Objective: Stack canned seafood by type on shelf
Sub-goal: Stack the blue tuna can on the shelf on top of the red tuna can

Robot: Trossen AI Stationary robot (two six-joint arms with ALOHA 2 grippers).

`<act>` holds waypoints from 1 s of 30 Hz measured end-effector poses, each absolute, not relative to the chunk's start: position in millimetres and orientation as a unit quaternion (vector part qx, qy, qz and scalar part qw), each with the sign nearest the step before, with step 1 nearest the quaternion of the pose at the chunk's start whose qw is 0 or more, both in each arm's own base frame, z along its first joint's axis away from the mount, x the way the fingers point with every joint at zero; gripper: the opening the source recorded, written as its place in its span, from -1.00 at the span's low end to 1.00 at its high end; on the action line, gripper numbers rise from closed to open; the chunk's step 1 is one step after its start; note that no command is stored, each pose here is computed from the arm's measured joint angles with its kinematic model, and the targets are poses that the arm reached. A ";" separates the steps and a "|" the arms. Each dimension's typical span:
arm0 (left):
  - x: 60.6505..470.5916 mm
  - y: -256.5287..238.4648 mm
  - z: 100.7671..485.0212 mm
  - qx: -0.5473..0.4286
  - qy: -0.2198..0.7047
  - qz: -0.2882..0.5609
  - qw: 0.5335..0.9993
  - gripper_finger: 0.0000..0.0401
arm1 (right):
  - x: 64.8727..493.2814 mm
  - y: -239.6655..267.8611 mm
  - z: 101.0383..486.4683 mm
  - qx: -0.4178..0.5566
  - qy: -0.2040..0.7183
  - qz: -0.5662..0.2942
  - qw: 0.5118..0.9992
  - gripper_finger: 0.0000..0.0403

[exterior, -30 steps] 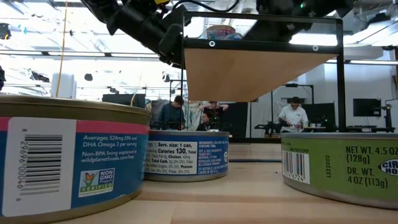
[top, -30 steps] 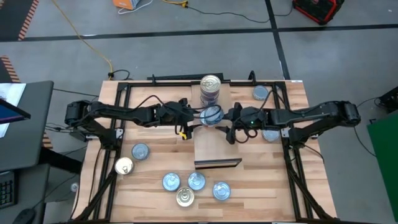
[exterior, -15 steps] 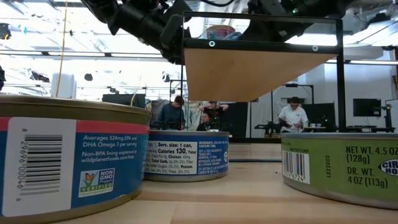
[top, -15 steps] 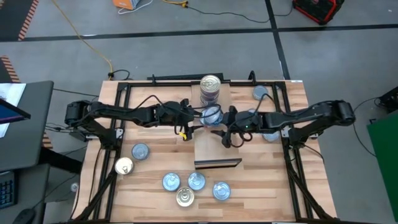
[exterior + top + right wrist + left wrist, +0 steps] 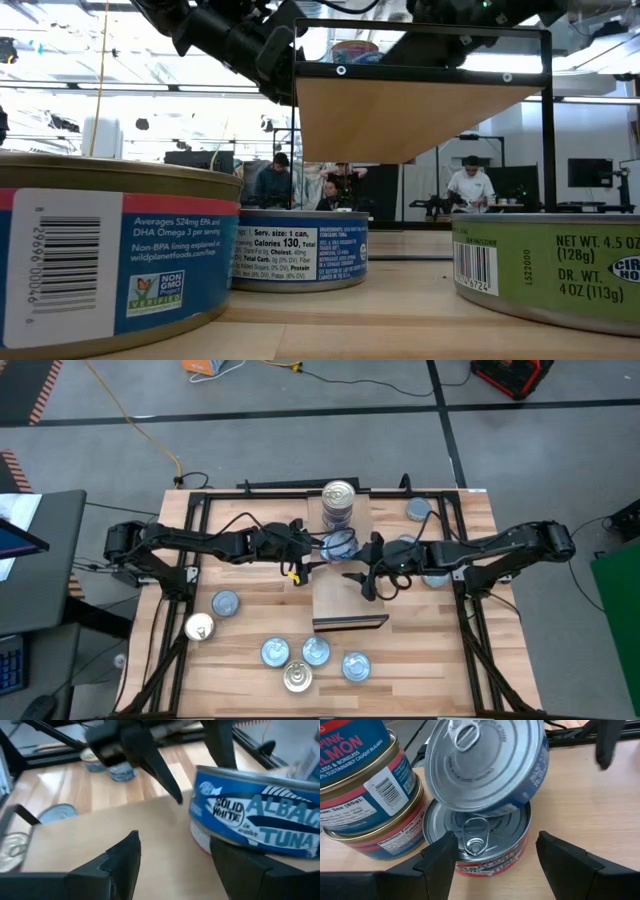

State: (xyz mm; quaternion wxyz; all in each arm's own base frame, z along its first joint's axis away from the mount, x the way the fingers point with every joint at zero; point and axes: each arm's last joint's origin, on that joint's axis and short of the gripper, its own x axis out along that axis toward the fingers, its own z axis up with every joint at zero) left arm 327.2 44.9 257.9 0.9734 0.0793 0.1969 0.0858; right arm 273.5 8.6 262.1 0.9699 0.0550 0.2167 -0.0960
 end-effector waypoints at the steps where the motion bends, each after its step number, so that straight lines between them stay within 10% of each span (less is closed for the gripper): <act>1: 327.2 44.9 258.0 0.079 0.196 0.086 0.974 0.29 | 274.4 8.7 264.4 0.052 0.213 -0.095 0.971 0.32; 30: 329.8 21.8 260.8 0.153 0.191 0.150 0.958 0.29 | 275.5 8.9 272.8 0.030 0.217 -0.091 0.971 0.32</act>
